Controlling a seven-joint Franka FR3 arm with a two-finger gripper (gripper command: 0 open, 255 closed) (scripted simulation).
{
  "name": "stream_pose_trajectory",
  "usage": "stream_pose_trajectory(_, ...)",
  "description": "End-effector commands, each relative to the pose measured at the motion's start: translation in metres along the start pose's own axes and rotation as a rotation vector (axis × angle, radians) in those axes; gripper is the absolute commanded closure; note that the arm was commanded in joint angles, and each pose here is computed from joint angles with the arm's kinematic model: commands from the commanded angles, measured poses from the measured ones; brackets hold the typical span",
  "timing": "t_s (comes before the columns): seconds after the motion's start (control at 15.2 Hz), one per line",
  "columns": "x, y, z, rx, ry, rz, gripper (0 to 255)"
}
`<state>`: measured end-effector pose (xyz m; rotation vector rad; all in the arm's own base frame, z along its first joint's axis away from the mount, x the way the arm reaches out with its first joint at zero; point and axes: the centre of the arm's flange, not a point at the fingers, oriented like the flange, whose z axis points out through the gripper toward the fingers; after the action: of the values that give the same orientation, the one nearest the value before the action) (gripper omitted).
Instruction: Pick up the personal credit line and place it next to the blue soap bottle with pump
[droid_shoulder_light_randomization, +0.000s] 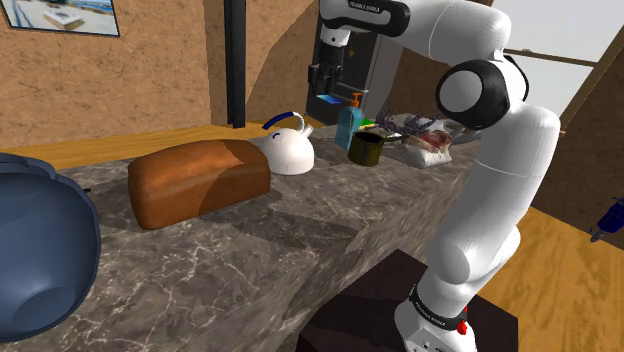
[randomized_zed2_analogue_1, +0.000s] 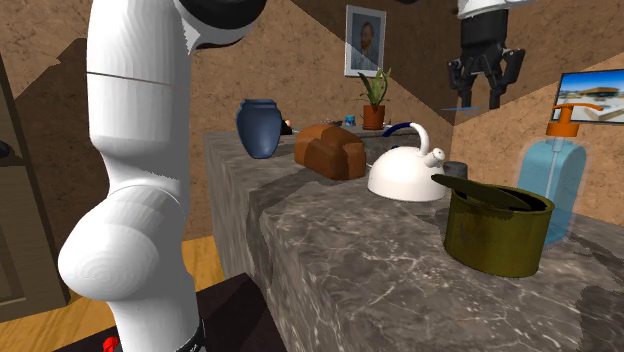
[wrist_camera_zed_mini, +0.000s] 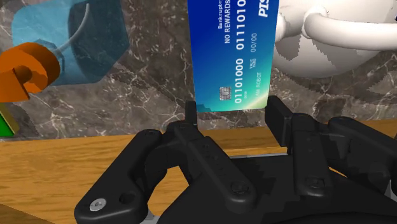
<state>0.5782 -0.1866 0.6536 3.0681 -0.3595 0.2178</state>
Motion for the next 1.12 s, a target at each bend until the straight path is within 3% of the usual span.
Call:
stream_pose_trajectory(0.0,-0.003,-0.001,0.012,0.000,0.000,0.000,255)
stream_pose_trajectory(1.06,-0.015,-0.003,0.096,0.000,0.000,0.000,255)
